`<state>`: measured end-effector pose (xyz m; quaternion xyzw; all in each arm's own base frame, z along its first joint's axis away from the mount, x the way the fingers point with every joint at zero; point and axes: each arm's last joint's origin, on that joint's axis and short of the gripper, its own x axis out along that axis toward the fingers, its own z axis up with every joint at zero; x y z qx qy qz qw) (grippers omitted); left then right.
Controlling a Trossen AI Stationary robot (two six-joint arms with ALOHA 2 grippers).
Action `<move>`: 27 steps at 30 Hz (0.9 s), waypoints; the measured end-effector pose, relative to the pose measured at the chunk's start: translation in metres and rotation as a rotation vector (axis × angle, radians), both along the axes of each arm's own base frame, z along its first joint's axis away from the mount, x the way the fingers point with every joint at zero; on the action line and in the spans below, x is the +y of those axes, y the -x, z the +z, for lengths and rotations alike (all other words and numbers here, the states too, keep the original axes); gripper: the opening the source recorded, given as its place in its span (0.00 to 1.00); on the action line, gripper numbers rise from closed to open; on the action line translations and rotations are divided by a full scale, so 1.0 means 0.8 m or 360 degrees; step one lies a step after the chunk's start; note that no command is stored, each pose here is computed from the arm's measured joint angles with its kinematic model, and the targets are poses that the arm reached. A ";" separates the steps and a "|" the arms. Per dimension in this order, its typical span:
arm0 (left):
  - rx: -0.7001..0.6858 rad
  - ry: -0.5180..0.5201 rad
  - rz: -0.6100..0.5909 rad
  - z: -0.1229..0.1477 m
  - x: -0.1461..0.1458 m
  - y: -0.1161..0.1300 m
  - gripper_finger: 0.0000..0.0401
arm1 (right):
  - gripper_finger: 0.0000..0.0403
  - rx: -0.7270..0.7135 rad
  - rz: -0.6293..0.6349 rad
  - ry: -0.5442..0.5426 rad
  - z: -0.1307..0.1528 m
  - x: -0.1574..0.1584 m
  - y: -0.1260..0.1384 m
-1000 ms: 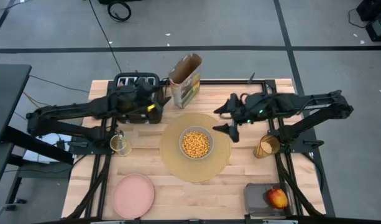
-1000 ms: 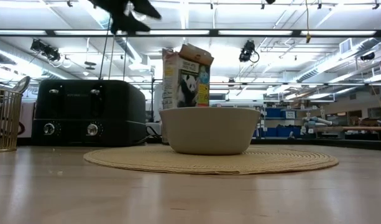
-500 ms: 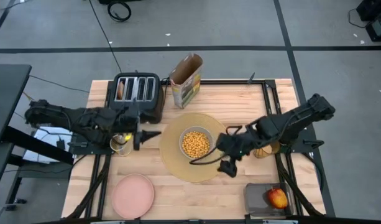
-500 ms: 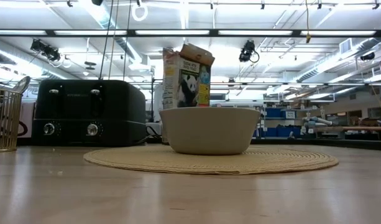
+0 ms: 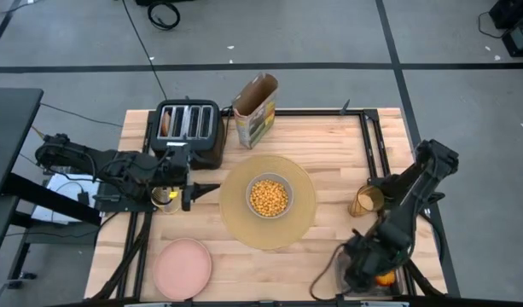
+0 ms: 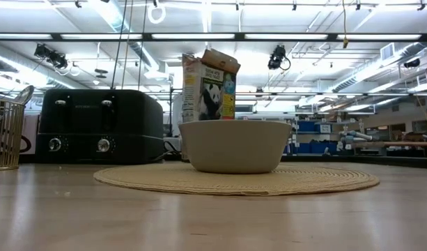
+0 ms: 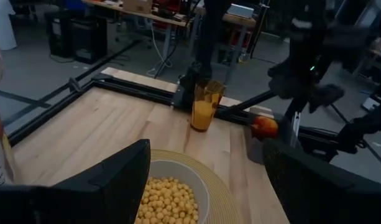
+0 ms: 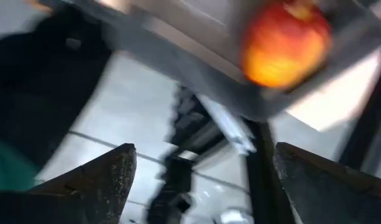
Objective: Arrange a breakfast setting
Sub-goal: Put the apple on the placemat to the top left of the gray bowl
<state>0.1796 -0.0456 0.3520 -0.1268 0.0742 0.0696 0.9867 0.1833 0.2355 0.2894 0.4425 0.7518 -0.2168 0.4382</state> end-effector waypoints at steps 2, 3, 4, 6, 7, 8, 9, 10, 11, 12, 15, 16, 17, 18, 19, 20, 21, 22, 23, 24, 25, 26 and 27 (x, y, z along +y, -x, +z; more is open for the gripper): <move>-0.0001 0.0006 0.0000 0.000 0.000 0.000 0.78 | 0.97 0.0107 -0.0011 0.0014 -0.023 0.003 0.010; -0.0001 0.0009 0.0001 0.000 0.000 0.000 0.78 | 0.98 0.0134 -0.0029 0.0032 -0.034 0.004 0.015; -0.0002 0.0011 0.0002 0.000 0.000 0.000 0.78 | 0.99 0.0153 -0.0045 0.0051 -0.046 0.004 0.019; -0.0002 0.0016 -0.0002 0.000 0.000 0.000 0.78 | 0.99 0.0173 -0.0040 0.0057 -0.069 0.006 0.027; -0.0002 0.0024 -0.0003 0.000 0.000 0.000 0.78 | 0.99 0.0181 -0.0028 0.0059 -0.081 0.006 0.031; -0.0002 0.0040 -0.0003 0.000 0.000 0.000 0.78 | 0.99 0.0189 -0.0018 0.0070 -0.090 0.005 0.035; -0.0002 0.0055 0.0000 0.000 0.000 0.000 0.78 | 0.99 0.0199 -0.0013 0.0083 -0.099 0.003 0.038; 0.0003 0.0066 -0.0002 -0.001 -0.001 0.000 0.78 | 0.99 0.0207 -0.0010 0.0096 -0.106 0.001 0.041; 0.0003 0.0080 -0.0005 -0.001 -0.002 0.000 0.78 | 0.99 0.0226 -0.0009 0.0119 -0.112 -0.002 0.043; 0.0001 0.0092 -0.0011 -0.001 -0.003 0.001 0.78 | 0.99 0.0241 -0.0006 0.0143 -0.117 -0.005 0.046; 0.0001 0.0093 -0.0036 -0.001 -0.006 0.002 0.78 | 0.99 0.0269 0.0007 0.0188 -0.131 -0.012 0.051; 0.0001 0.0093 -0.0044 -0.001 -0.007 0.002 0.78 | 0.99 0.0276 0.0012 0.0196 -0.135 -0.014 0.053; 0.0003 0.0092 -0.0054 -0.001 -0.009 0.002 0.78 | 0.99 0.0287 0.0020 0.0200 -0.139 -0.015 0.054; 0.0002 0.0092 -0.0064 -0.001 -0.010 0.003 0.78 | 0.99 0.0300 0.0030 0.0206 -0.142 -0.017 0.055; 0.0002 0.0092 -0.0070 -0.001 -0.011 0.003 0.78 | 0.99 0.0303 0.0046 0.0211 -0.146 -0.018 0.057; 0.0003 0.0092 -0.0077 -0.001 -0.012 0.003 0.78 | 0.99 0.0299 0.0054 0.0210 -0.149 -0.019 0.058; 0.0003 0.0091 -0.0083 -0.001 -0.013 0.004 0.78 | 0.99 0.0284 0.0056 0.0200 -0.152 -0.019 0.058; 0.0003 0.0091 -0.0086 -0.001 -0.013 0.004 0.78 | 0.99 0.0267 0.0056 0.0182 -0.155 -0.019 0.058; 0.0003 0.0091 -0.0086 -0.001 -0.013 0.004 0.78 | 0.99 0.0253 0.0056 0.0164 -0.157 -0.018 0.057; 0.0003 0.0091 -0.0086 -0.001 -0.013 0.004 0.78 | 0.99 0.0234 0.0056 0.0142 -0.159 -0.017 0.057; 0.0003 0.0090 -0.0081 -0.001 -0.013 0.004 0.78 | 0.99 0.0213 0.0044 0.0123 -0.160 -0.016 0.055; 0.0002 0.0088 -0.0069 -0.001 -0.013 0.004 0.78 | 0.99 0.0196 0.0013 0.0117 -0.162 -0.016 0.054; 0.0000 0.0085 -0.0052 -0.001 -0.012 0.004 0.78 | 0.99 0.0190 -0.0015 0.0111 -0.163 -0.015 0.054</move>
